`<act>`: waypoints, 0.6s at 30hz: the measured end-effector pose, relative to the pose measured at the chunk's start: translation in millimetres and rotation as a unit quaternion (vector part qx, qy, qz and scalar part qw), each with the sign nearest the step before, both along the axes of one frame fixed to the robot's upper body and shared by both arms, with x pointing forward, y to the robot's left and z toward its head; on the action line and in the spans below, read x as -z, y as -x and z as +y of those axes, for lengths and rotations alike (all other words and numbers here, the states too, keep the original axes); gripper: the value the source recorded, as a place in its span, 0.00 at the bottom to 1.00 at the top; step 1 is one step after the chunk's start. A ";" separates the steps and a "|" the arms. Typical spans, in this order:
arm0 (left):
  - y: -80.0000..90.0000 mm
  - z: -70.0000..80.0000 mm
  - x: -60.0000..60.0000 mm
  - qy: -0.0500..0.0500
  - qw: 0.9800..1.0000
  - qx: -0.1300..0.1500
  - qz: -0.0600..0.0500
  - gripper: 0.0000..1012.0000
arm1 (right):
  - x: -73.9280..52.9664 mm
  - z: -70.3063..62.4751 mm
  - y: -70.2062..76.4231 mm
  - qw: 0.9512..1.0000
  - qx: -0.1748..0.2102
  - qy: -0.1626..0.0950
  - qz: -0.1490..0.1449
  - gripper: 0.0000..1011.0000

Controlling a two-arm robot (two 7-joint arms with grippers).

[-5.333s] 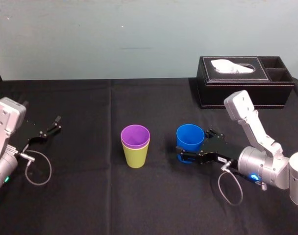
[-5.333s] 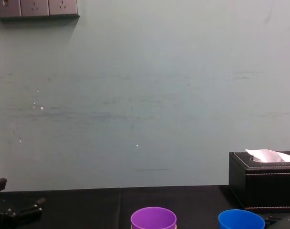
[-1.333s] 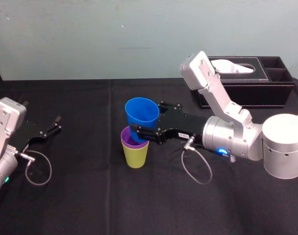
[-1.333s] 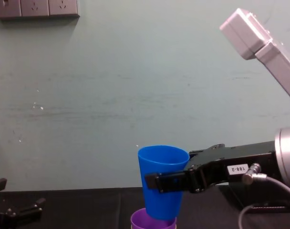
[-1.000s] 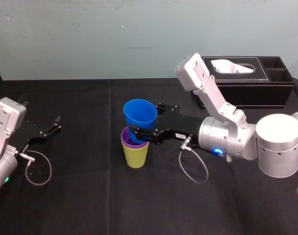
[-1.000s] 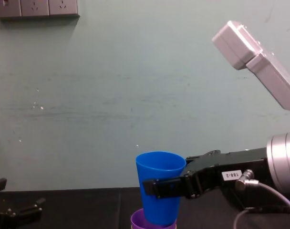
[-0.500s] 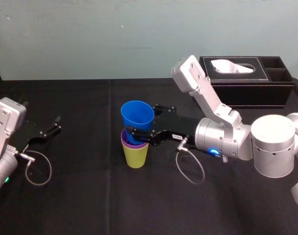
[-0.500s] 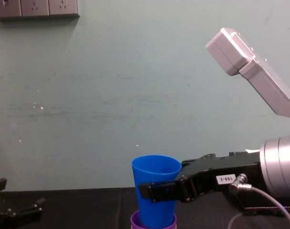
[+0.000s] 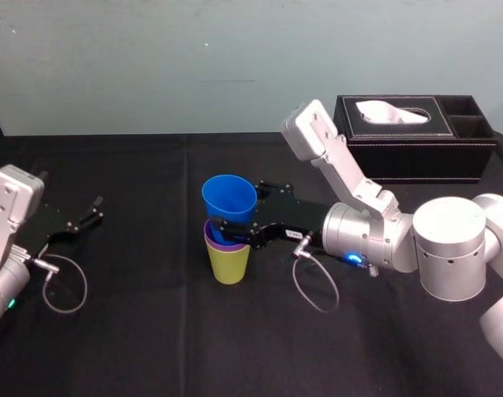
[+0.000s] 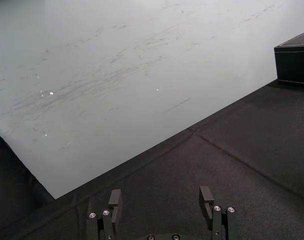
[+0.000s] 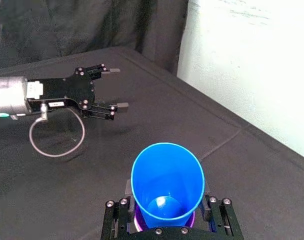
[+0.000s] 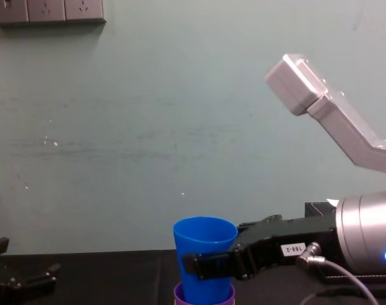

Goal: Stack the three plastic cups sequentially using one hand.

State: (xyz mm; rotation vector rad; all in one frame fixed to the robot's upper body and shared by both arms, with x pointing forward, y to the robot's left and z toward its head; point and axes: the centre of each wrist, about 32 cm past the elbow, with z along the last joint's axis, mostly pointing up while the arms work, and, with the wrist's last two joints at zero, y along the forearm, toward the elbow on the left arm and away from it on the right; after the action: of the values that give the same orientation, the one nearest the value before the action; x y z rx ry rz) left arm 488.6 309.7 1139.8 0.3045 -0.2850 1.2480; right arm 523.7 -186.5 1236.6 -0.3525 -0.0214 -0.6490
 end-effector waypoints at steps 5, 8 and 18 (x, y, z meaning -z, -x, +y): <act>0.0 0.0 0.0 0.000 1.000 0.000 0.000 1.00 | 3.4 -0.4 -2.3 1.000 0.002 0.002 0.003 0.72; 0.0 0.0 0.0 0.000 1.000 0.000 0.000 1.00 | 4.6 -0.3 -3.0 1.000 0.001 0.002 0.004 0.72; 0.0 0.0 0.0 0.000 1.000 0.000 0.000 1.00 | 5.3 -0.6 -3.5 1.000 0.000 0.001 0.005 0.72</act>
State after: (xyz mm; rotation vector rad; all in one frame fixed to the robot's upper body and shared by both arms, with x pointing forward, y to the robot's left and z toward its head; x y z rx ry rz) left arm 488.6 309.7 1139.8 0.3045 -0.2851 1.2480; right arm 527.2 -187.1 1231.3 -0.3569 -0.0128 -0.6469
